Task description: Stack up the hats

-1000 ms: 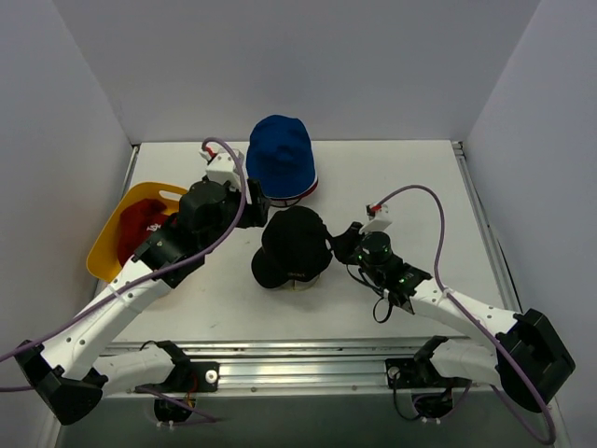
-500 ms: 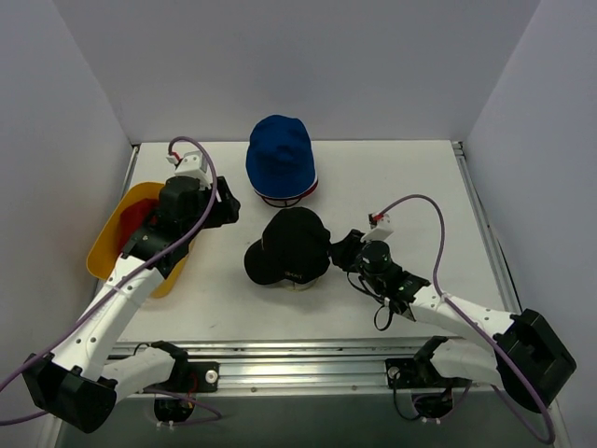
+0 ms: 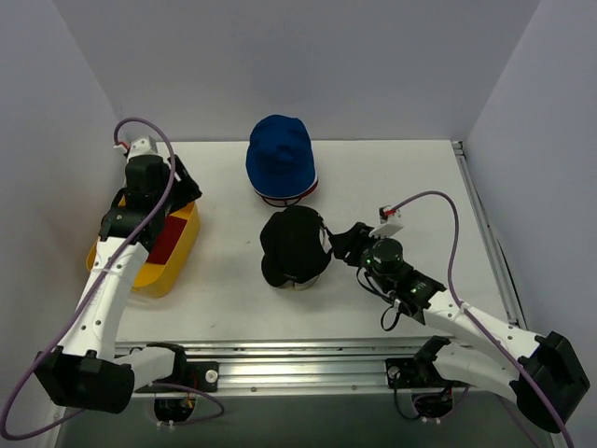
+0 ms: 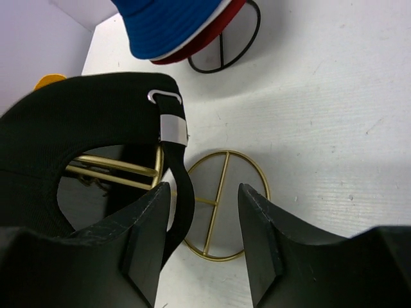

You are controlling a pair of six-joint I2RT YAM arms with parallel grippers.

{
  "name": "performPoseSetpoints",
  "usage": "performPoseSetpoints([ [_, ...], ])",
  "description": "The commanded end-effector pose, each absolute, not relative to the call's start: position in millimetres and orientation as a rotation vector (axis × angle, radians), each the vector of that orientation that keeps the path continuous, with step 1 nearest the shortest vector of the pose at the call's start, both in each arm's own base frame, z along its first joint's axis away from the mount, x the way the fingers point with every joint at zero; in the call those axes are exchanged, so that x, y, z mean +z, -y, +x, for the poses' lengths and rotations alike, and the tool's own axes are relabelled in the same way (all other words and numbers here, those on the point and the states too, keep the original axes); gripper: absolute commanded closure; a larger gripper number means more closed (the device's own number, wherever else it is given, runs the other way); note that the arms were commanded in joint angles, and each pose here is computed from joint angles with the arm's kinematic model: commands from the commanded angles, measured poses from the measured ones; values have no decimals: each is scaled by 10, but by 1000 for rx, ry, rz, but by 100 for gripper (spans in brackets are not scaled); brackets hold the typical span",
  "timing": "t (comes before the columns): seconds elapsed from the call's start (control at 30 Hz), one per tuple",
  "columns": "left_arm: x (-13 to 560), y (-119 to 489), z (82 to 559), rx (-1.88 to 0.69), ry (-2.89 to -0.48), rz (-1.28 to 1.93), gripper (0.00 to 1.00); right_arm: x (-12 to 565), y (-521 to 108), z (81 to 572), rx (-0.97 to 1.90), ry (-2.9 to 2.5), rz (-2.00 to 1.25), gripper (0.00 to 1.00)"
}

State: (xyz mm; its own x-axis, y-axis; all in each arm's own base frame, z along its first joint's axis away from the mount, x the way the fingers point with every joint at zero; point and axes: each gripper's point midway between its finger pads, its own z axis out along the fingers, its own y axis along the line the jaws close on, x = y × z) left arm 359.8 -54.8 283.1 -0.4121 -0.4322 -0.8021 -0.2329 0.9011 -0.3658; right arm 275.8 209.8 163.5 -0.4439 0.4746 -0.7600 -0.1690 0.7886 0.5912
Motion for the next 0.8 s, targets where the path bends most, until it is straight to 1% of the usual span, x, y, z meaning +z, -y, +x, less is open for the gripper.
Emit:
performPoseSetpoints([
  [0.0, 2918, 251, 3542, -169, -2008, -577, 24, 1970, -2123, 2834, 764, -1831, 252, 57],
  [0.1, 2895, 70, 3481, -127, -2003, -624, 24, 2058, -2106, 2845, 761, -1819, 257, 57],
  [0.2, 2830, -212, 3414, -54, -1996, -712, 24, 2144, -2091, 2841, 763, -1807, 260, 55],
  [0.23, 2805, -394, 3392, -16, -1981, -766, 24, 2149, -2079, 2836, 758, -1811, 260, 54],
  [0.37, 2539, -676, 3374, 66, -2004, -830, 27, 2288, -2016, 2823, 749, -1792, 269, 52],
  [0.57, 2165, -962, 3480, 181, -2109, -817, 27, 2539, -1853, 2756, 717, -1753, 274, 50],
  [0.73, 2103, -1083, 3680, 237, -2122, -805, 27, 2748, -1648, 2589, 707, -1698, 260, 49],
  [0.77, 2018, -1103, 3734, 251, -2146, -806, 26, 2775, -1627, 2556, 708, -1688, 246, 49],
])
